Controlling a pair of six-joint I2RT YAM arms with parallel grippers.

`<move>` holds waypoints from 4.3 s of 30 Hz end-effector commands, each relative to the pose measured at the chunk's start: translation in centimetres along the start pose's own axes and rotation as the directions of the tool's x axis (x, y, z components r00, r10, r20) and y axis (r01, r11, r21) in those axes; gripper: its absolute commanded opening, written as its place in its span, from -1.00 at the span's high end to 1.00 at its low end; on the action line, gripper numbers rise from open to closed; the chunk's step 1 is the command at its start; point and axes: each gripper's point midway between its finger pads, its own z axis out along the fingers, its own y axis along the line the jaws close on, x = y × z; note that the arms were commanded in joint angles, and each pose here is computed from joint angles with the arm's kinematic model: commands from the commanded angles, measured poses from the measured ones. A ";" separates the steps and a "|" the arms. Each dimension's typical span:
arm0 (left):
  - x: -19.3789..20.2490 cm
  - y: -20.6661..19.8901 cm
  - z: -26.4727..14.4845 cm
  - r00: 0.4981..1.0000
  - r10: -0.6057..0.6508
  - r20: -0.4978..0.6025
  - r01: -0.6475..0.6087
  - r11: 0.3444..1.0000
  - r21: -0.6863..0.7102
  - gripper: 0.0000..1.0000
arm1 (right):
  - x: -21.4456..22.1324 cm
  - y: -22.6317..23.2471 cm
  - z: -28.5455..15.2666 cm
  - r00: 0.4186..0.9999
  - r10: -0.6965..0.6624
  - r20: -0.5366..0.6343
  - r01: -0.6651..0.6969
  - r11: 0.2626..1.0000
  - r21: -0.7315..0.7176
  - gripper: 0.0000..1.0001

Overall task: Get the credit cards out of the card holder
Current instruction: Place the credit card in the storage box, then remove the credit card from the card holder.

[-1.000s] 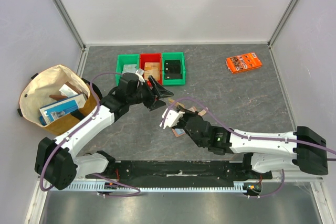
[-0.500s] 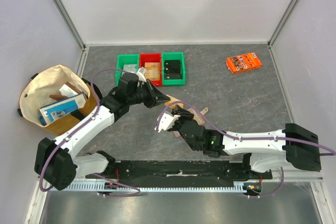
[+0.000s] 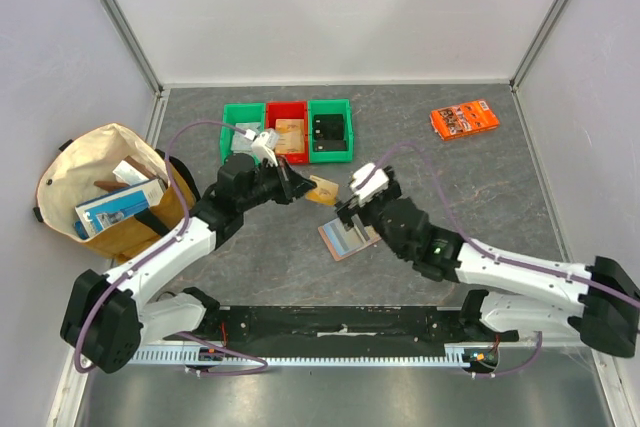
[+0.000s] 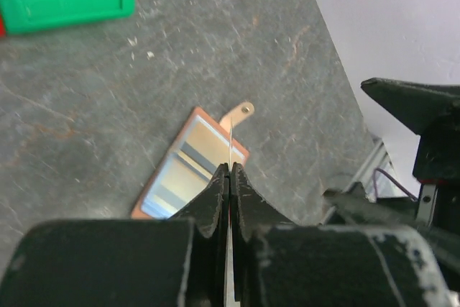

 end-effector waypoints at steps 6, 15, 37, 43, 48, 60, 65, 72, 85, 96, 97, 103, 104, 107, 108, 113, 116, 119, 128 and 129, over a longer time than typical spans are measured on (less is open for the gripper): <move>-7.8 2.7 0.9 0.938 0.195 0.287 -0.181 0.981 -0.072 0.96 | 4.2 -3.7 -0.2 0.919 0.390 -0.059 -0.388 0.921 0.043 -0.96; -13.7 10.7 1.9 0.926 0.216 0.311 -0.122 0.947 -0.297 0.97 | 7.0 -6.5 -0.1 0.891 0.445 -0.088 -0.438 0.895 0.091 -0.96; -13.4 21.0 11.7 0.988 0.117 0.105 -0.075 0.939 -0.335 0.85 | 8.7 -6.9 0.1 0.885 0.446 -0.132 -0.437 0.895 0.094 -0.96; -11.9 22.0 12.6 0.994 0.076 0.082 -0.044 0.941 -0.337 0.59 | 9.1 -6.7 0.5 0.882 0.446 -0.151 -0.437 0.895 0.089 -0.96; -13.1 22.9 11.0 0.990 0.085 0.110 -0.027 0.893 -0.449 0.18 | 8.9 -7.0 0.4 0.881 0.447 -0.154 -0.436 0.894 0.102 -0.96; -18.7 17.8 6.0 0.954 0.257 0.151 -0.138 0.829 -0.542 -0.37 | 8.4 -6.7 0.2 0.869 0.450 -0.204 -0.441 0.893 0.090 -0.96; -18.5 13.8 4.0 0.949 0.272 0.158 -0.142 0.818 -0.557 -0.38 | 9.0 -5.5 0.1 0.854 0.450 -0.262 -0.454 0.890 0.050 -0.96; -12.1 6.4 2.1 0.970 0.172 0.170 -0.090 0.909 -0.407 -0.31 | 10.1 -1.6 0.6 0.812 0.426 -0.400 -0.501 0.860 -0.101 -0.84; 1.8 7.8 -3.6 0.998 0.011 0.069 0.014 0.936 -0.351 -0.27 | 13.8 5.0 0.6 0.814 0.073 -0.576 -0.251 0.939 -0.236 -0.50; 5.5 8.2 -2.7 0.998 -0.069 0.003 0.067 0.950 -0.304 -0.26 | 16.0 6.5 0.8 0.779 -0.008 -0.627 -0.198 0.946 -0.258 -0.26; 5.6 8.0 -2.5 0.998 -0.068 -0.002 0.064 0.951 -0.301 -0.26 | 16.0 6.7 0.9 0.780 -0.009 -0.626 -0.199 0.945 -0.261 -0.26; 5.7 7.1 -1.5 0.998 -0.059 -0.017 0.052 0.962 -0.267 -0.26 | 17.0 7.0 1.0 0.763 -0.026 -0.646 -0.186 0.948 -0.258 -0.25; 5.8 7.0 -1.3 0.998 -0.060 -0.022 0.052 0.963 -0.264 -0.26 | 17.4 6.8 1.0 0.757 -0.029 -0.653 -0.178 0.952 -0.249 -0.24; 6.1 6.5 -0.9 0.998 -0.057 -0.037 0.046 0.969 -0.244 -0.26 | 18.3 6.3 0.8 0.740 -0.034 -0.671 -0.160 0.961 -0.225 -0.14; 6.2 6.3 -0.8 0.997 -0.062 -0.042 0.050 0.970 -0.237 -0.26 | 18.3 6.3 0.9 0.740 -0.031 -0.672 -0.160 0.962 -0.221 -0.08; 6.6 5.1 -0.1 0.995 -0.068 -0.067 0.054 0.979 -0.195 -0.26 | 18.8 6.3 0.8 0.729 -0.023 -0.684 -0.163 0.965 -0.205 0.35; 6.9 4.7 0.4 0.994 -0.065 -0.084 0.049 0.982 -0.184 -0.26 | 19.0 6.4 0.8 0.722 -0.014 -0.692 -0.170 0.966 -0.197 0.64; 7.4 4.3 1.0 0.991 -0.076 -0.109 0.057 0.983 -0.173 -0.26 | 19.2 6.4 1.0 0.713 0.014 -0.701 -0.190 0.966 -0.174 0.96; 9.2 3.9 2.8 0.977 -0.137 -0.163 0.112 0.982 -0.153 -0.26 | 19.5 5.1 1.5 0.663 0.239 -0.709 -0.406 0.911 -0.073 1.00; 9.4 3.9 3.0 0.975 -0.144 -0.170 0.118 0.981 -0.152 -0.26 | 19.1 5.2 1.6 0.657 0.275 -0.702 -0.460 0.884 -0.084 1.00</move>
